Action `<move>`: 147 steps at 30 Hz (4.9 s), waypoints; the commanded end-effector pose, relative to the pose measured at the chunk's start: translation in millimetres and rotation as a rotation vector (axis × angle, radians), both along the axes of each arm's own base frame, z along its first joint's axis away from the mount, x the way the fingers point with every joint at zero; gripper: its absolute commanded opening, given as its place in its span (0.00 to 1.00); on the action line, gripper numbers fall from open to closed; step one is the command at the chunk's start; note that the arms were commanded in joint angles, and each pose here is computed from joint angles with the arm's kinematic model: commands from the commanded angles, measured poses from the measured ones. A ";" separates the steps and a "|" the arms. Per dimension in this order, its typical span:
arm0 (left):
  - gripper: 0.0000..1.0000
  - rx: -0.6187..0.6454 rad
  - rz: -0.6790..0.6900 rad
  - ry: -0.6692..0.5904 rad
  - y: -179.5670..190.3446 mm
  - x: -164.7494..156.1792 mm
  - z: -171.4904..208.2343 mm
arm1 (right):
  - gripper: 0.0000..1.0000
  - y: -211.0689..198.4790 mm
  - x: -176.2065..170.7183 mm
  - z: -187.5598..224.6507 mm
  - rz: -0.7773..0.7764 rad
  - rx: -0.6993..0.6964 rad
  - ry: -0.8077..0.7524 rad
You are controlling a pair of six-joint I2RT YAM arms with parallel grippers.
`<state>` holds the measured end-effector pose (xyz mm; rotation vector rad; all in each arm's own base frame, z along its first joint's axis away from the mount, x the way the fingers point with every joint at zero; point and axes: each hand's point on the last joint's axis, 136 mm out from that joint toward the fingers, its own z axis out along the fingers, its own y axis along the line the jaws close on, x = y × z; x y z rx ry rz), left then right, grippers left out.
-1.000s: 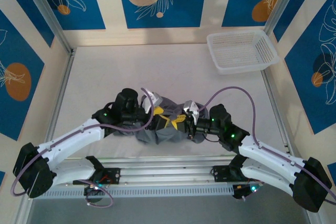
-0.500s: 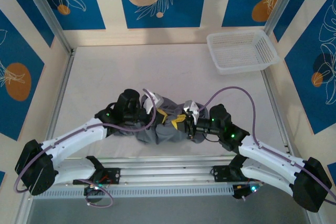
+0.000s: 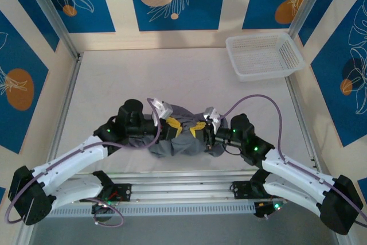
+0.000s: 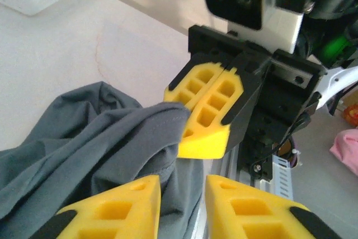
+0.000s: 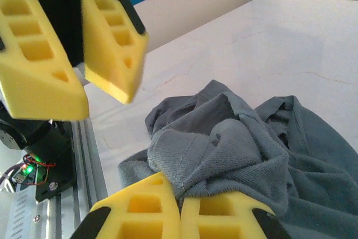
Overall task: Fold the inside-out t-shirt
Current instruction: Turn the T-shirt inside out at the center of the table.
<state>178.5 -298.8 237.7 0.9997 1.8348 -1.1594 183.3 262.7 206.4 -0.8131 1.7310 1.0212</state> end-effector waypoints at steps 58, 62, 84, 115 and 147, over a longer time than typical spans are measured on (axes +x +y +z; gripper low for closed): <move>0.05 0.228 0.174 0.138 8.6 20.2 -15.1 | 0.46 -21.8 33.4 -26.9 -0.255 -0.189 0.031; 0.23 0.378 0.155 0.159 13.3 0.9 -56.7 | 0.47 -27.1 35.3 -41.0 -0.311 -0.198 0.142; 0.00 0.608 0.223 -0.115 -13.8 14.0 -98.0 | 0.48 -56.7 26.5 -32.0 -0.403 -0.107 0.208; 0.00 0.097 0.150 0.180 -2.7 2.3 2.2 | 0.57 -2.9 34.5 -2.9 -0.123 -0.439 -0.889; 0.44 -0.009 0.170 -0.010 17.4 -0.2 8.0 | 0.00 -0.6 38.8 63.2 -0.195 0.082 0.125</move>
